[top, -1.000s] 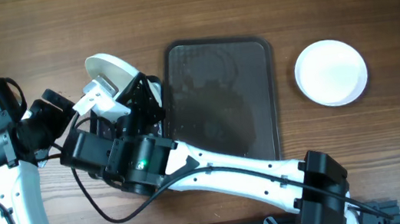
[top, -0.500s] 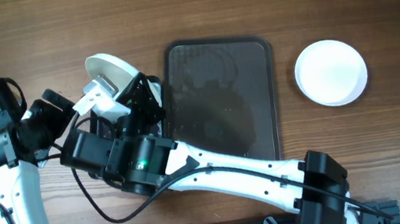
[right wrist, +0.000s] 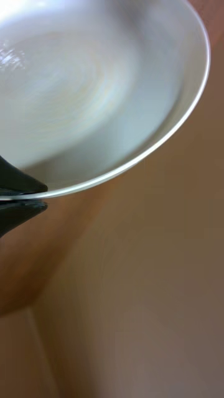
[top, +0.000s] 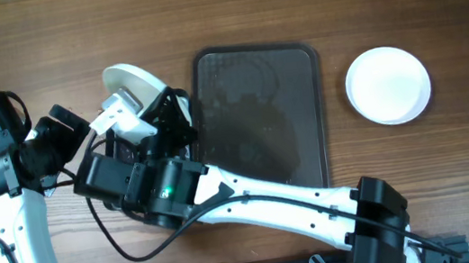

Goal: Clean dirty plates on tray and stack at the side
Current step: 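Lift the plate over the sink tray and rinse it with the right gripper, then carry the plate right and stack it on the clean plates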

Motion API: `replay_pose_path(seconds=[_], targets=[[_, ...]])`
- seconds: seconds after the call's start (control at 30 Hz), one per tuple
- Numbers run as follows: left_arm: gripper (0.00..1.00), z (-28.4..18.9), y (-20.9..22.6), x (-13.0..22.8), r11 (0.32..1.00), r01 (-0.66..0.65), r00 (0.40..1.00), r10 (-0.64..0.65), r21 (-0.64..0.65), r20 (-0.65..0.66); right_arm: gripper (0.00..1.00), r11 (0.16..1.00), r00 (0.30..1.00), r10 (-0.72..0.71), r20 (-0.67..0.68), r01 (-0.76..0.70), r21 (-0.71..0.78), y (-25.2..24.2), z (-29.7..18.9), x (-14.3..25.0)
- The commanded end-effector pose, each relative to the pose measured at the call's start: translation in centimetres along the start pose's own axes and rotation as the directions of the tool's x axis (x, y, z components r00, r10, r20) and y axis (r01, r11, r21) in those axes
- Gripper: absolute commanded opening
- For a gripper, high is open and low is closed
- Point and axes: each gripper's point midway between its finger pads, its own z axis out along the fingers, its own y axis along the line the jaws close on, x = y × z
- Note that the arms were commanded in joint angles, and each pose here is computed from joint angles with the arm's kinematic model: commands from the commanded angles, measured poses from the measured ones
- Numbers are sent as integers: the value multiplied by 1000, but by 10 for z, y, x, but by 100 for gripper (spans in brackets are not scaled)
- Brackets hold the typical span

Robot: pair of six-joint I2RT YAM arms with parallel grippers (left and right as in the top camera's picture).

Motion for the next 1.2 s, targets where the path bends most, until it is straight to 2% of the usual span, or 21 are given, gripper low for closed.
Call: replay_pose_path(seconds=[0.0,0.1,0.17,0.23,0.3,0.4,0.53,0.63,0.77,0.8,0.93,1.03,1.17], targets=[[100,-5,-3,-3,1000,-1,1000,1,18,11,4,936,945,271,-181,-303,-178,9,20,17],[100,-5,-3,-3,1000,-1,1000,1,18,11,4,793,860,258,-441,-449,-411,41,36,41],[100,-5,-3,-3,1000,-1,1000,1,18,11,4,694,804,248,-540,-536,-480,41,42,45],[100,-5,-3,-3,1000,-1,1000,1,18,11,4,566,733,268,-625,-645,-514,19,52,41],[100,-5,-3,-3,1000,-1,1000,1,18,11,4,479,686,313,-657,-711,-515,-15,60,33],[100,-5,-3,-3,1000,-1,1000,1,18,11,4,431,650,407,-641,-756,-493,-84,69,28],[100,-5,-2,-3,1000,-1,1000,1,18,11,4,444,593,542,-596,-804,-396,-185,67,46],[100,-5,-3,-3,1000,-1,1000,1,18,11,4,474,534,607,-588,-838,-271,-250,57,84],[100,-5,-3,-3,1000,-1,1000,1,18,11,4,501,402,665,-629,-865,-24,-306,50,161],[100,-5,-3,-3,1000,-1,1000,1,18,11,4,501,385,669,-636,-865,4,-310,50,171],[100,-5,-3,-3,1000,-1,1000,1,18,11,4,480,232,659,-716,-862,163,-314,57,252],[100,-5,-3,-3,1000,-1,1000,1,18,11,4,396,80,664,-743,-881,259,-297,71,314],[100,-5,-3,-3,1000,-1,1000,1,18,11,4,210,-86,698,-711,-925,318,-270,97,378]])
